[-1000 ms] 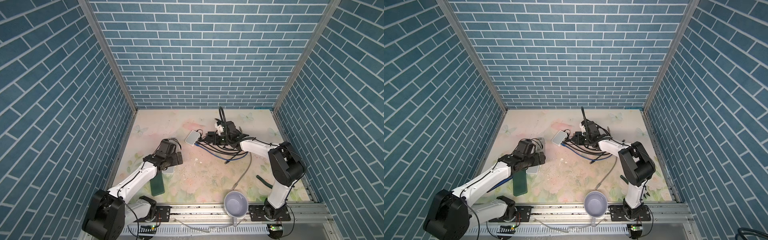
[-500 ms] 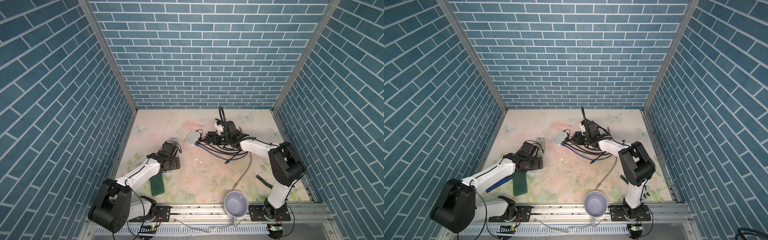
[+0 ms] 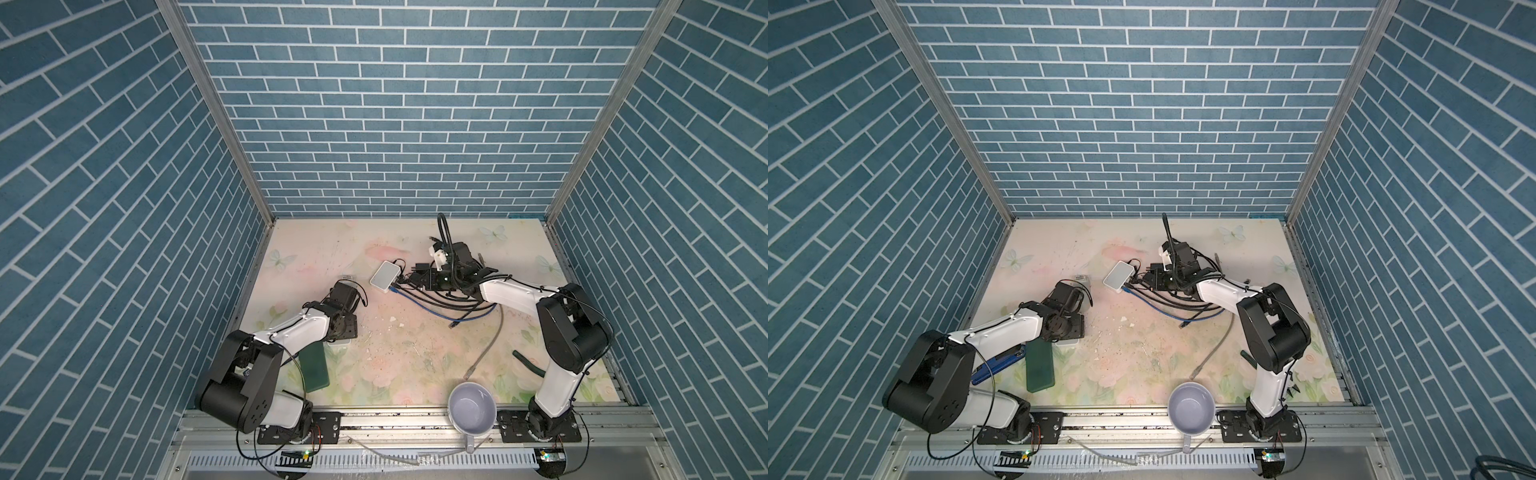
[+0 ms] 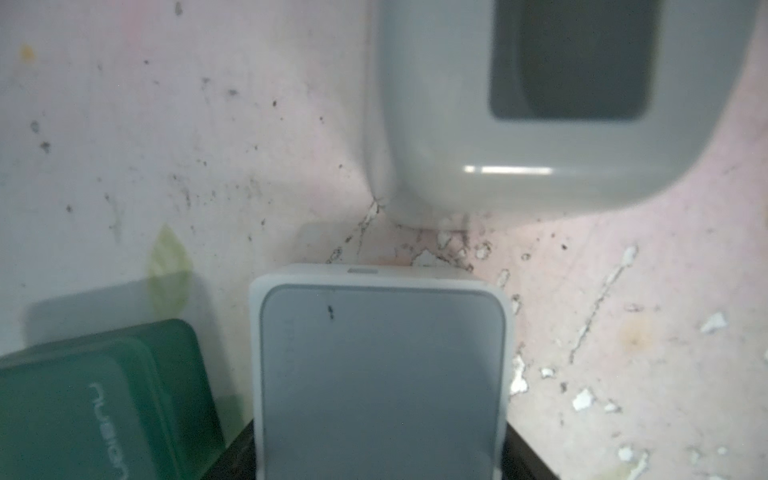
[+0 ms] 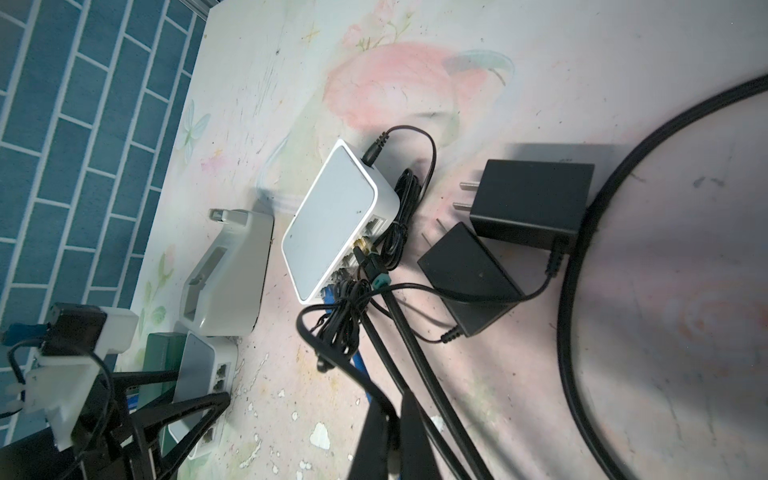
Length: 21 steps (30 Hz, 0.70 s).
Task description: Insert the plug into the switch port
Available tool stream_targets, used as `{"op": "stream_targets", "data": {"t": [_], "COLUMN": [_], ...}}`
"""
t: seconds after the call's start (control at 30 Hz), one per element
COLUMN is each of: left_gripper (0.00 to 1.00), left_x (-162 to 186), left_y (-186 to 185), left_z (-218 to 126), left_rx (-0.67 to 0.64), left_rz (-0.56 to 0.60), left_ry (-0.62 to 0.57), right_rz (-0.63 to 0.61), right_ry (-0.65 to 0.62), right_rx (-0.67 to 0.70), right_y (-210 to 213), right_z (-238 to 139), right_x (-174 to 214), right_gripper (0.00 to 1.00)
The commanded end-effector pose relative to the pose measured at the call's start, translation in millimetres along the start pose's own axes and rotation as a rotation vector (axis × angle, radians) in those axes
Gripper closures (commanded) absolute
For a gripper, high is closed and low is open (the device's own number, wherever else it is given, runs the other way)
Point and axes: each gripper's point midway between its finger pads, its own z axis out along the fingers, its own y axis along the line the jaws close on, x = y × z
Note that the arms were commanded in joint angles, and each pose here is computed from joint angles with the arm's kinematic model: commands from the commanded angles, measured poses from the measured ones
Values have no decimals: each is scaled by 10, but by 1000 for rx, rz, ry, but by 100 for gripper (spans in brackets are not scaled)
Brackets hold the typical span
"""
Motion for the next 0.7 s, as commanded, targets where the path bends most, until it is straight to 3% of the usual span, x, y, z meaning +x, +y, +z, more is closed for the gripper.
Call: {"op": "stream_targets", "data": {"t": [0.0, 0.2, 0.5, 0.67], "left_gripper": [51, 58, 58, 57], "left_x": [18, -58, -119, -215], "left_y": [-25, -311, -887, -1204], "left_z": [58, -41, -420, -659], "left_rx": [8, 190, 439, 569], "left_rz": [17, 54, 310, 417], "left_ry": [18, -59, -236, -394], "right_rz": [-23, -29, -30, -34], "right_ry": [-32, -38, -47, -53], "right_rx": [-31, -47, -145, -173], "right_y": [140, 194, 381, 451], "right_z": [-73, -145, -259, -331], "right_x": [-176, -185, -234, -261], "right_gripper": [100, 100, 100, 100]}}
